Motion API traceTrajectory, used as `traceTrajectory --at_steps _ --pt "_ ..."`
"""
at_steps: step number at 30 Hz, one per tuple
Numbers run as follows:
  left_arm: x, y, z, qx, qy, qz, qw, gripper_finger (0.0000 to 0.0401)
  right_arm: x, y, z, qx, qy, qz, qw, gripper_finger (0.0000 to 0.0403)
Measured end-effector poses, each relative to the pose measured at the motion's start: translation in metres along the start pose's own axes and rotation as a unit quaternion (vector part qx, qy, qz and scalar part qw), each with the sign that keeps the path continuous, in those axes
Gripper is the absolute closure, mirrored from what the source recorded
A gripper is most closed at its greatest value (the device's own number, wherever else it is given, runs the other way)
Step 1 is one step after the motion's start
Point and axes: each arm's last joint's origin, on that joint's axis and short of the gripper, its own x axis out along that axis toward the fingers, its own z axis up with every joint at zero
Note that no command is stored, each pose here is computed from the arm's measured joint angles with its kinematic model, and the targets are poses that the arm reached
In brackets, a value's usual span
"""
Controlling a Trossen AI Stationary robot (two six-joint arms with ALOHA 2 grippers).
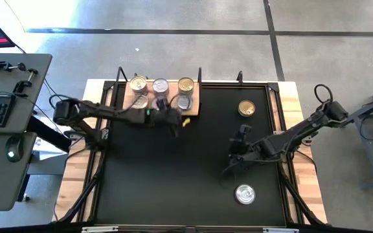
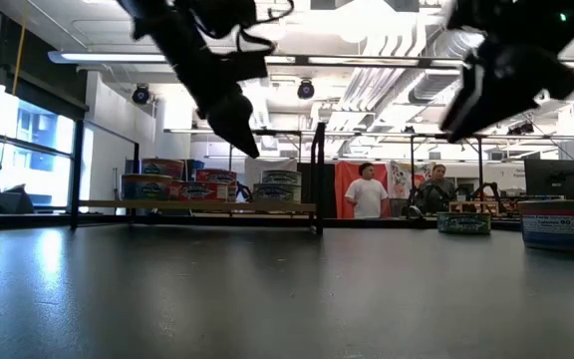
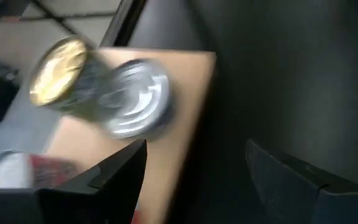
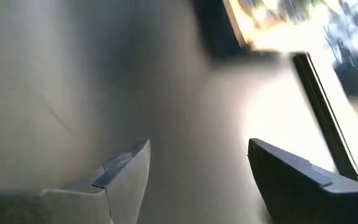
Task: Stack canned seafood by type on shelf
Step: Stack the blue tuna can on top of the blue tuna can on the shelf
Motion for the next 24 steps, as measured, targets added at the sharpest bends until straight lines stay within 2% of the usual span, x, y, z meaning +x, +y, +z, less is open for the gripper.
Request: traceTrajectory --at_steps 3,7,9,12,18,24 --pt "-0.005 -0.026 -0.013 -0.025 -0.034 -0.023 0.999 0.0135 0.004 -0.009 -0.006 0.066 0.037 -0.027 0.997 0.0139" --pt "-0.011 -0.052 -0.024 -0.080 -0.092 -0.051 0.991 0.0135 0.022 -0.024 -0.027 0.051 0.101 -0.075 0.991 0.0140" --pt "-0.014 -0.060 -0.029 -0.081 -0.093 -0.058 0.991 0.0135 0.036 -0.039 -0.036 0.074 0.131 -0.086 0.985 0.0145" --pt "-0.019 -0.067 -0.034 -0.062 -0.083 -0.042 0.994 0.0135 0.057 -0.060 -0.045 0.114 0.169 -0.072 0.976 0.0161" --pt "-0.023 -0.070 -0.033 -0.068 -0.091 -0.022 0.993 0.0135 0.091 -0.108 -0.044 0.204 0.171 -0.061 0.962 0.0218" --pt "-0.023 -0.070 -0.033 -0.069 -0.092 -0.022 0.993 0.0135 0.107 -0.150 -0.051 0.268 0.166 -0.064 0.947 0.0282"
